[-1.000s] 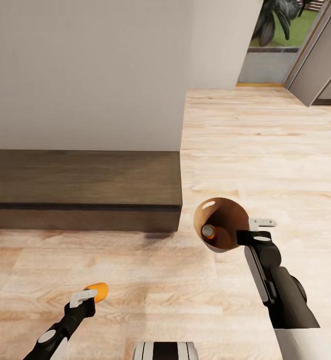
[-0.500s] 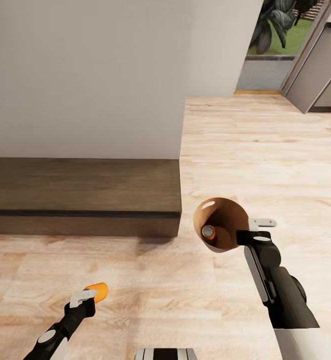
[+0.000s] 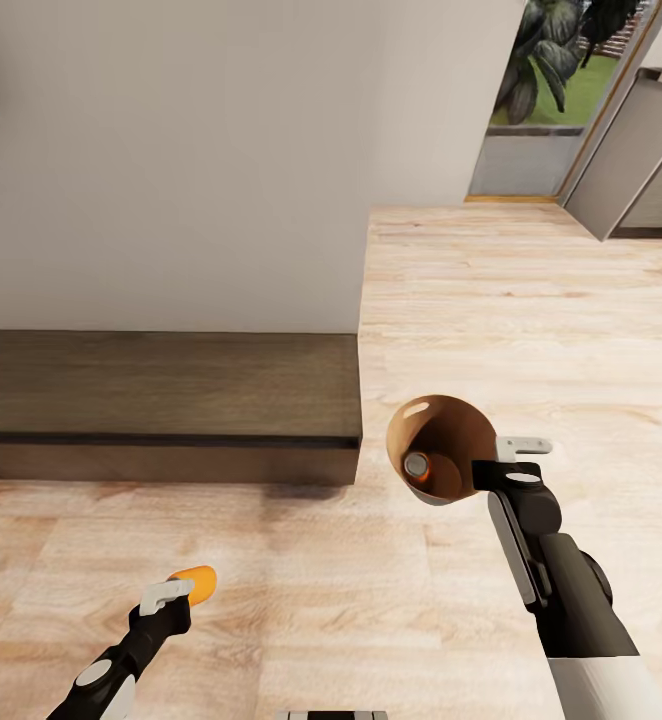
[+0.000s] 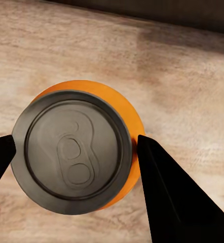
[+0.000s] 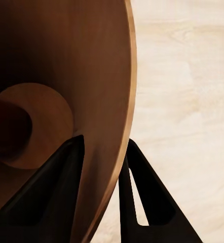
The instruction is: Put the three can of soda from the living room inside the tash can in the kitchen.
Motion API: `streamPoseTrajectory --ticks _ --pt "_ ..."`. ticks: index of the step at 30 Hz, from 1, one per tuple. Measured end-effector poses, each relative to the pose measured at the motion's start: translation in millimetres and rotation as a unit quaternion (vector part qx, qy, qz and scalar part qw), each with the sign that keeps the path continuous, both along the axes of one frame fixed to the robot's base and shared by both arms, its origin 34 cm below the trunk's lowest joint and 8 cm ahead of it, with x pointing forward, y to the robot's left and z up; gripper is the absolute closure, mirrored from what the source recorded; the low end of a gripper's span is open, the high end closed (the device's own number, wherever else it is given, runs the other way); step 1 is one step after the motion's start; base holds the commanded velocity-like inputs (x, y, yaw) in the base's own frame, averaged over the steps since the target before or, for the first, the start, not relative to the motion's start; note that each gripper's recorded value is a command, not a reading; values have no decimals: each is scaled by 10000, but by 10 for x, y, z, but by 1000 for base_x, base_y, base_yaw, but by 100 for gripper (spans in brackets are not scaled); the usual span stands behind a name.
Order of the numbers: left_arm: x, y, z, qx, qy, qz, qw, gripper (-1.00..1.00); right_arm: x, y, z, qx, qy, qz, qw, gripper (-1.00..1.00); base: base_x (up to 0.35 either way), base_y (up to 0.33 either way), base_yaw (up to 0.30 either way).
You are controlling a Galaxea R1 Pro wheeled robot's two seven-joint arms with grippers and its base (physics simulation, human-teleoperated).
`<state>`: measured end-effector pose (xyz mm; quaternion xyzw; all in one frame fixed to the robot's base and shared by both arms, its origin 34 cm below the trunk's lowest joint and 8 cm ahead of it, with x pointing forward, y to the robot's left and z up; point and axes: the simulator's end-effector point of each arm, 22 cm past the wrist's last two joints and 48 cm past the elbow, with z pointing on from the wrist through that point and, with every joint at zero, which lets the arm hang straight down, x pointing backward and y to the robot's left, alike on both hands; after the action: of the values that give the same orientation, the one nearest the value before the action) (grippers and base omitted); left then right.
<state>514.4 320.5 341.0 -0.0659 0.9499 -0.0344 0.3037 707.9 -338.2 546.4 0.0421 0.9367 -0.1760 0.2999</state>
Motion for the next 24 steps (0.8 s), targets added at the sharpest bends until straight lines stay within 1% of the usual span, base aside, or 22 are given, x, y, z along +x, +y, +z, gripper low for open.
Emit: streamPoseTrajectory --ticks 24 --pt "203 0 632 0 -193 0 9998 100 122 9 704 6 -191 6 9998 100 0 0 0"
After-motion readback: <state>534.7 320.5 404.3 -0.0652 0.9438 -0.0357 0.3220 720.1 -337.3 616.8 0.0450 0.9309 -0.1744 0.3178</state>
